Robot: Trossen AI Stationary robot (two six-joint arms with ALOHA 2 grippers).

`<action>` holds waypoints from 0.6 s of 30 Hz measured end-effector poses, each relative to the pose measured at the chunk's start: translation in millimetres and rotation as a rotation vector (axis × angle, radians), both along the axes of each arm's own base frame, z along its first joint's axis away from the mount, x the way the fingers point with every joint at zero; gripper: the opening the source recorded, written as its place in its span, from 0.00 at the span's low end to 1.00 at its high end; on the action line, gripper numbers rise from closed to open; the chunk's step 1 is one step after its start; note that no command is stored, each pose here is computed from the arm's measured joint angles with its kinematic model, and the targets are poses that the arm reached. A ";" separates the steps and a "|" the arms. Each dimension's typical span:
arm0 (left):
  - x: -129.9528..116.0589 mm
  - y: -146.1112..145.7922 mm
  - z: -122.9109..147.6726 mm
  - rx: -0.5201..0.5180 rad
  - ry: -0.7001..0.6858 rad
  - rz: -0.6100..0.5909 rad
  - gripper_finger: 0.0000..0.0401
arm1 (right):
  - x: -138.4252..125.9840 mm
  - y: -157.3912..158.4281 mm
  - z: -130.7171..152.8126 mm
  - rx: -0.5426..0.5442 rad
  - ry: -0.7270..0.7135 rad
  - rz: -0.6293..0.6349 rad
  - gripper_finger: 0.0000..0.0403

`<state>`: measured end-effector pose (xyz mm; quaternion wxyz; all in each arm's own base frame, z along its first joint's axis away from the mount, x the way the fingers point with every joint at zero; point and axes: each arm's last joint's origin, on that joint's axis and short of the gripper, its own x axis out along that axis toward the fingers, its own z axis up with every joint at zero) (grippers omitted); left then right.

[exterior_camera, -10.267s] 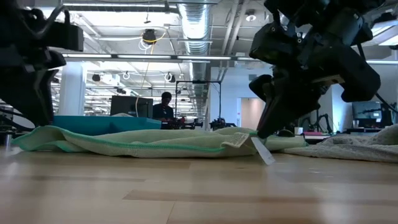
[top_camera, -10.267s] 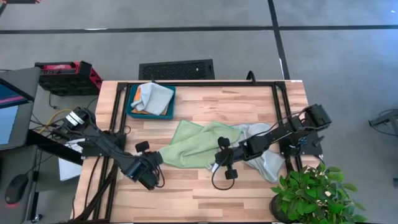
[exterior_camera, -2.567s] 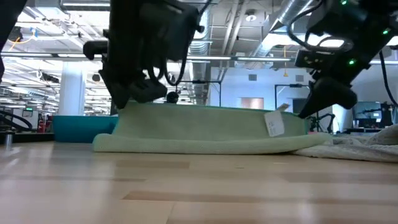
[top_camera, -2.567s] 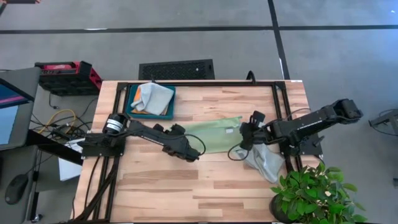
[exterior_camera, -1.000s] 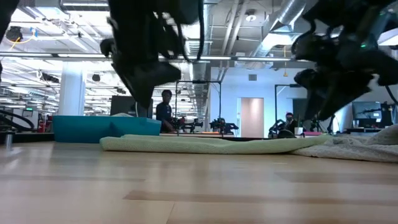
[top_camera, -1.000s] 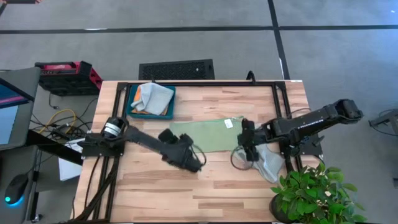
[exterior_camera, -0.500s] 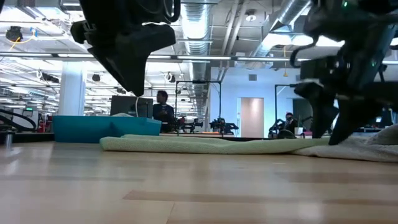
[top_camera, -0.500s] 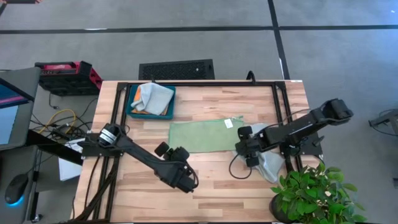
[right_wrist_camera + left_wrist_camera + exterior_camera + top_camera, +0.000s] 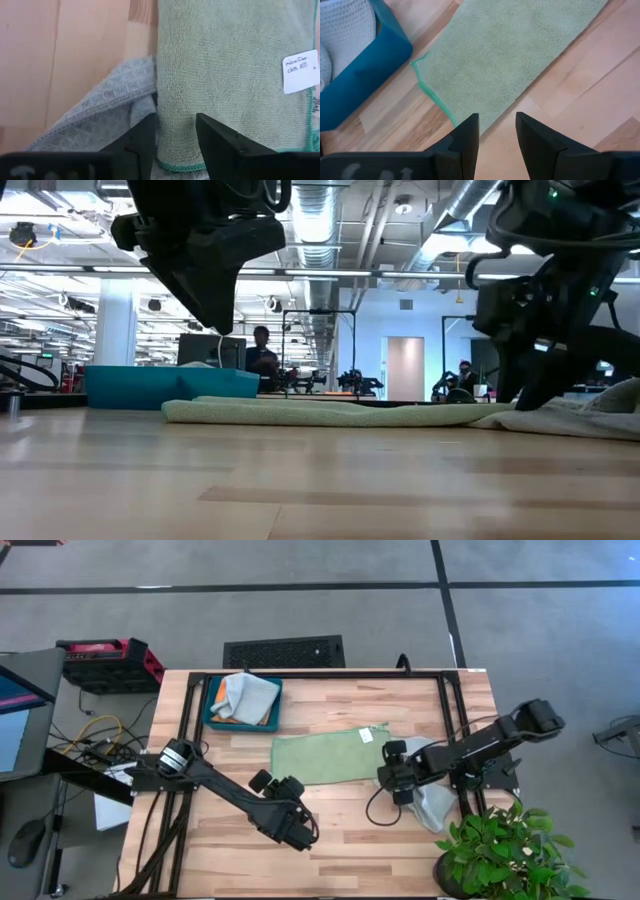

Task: Fold microfiber towels
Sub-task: Fold the green towel

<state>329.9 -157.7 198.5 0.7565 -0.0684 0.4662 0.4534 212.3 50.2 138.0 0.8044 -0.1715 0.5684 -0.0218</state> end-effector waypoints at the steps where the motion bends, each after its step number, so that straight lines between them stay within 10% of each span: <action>1: 0.0 0.0 -0.1 0.000 0.000 0.000 0.31 | 0.0 0.0 1.0 0.003 -0.006 -0.001 0.40; 18: 1.6 -0.9 -0.4 -0.008 -0.012 -0.008 0.31 | 2.0 -9.7 1.9 0.041 -0.009 -0.054 0.31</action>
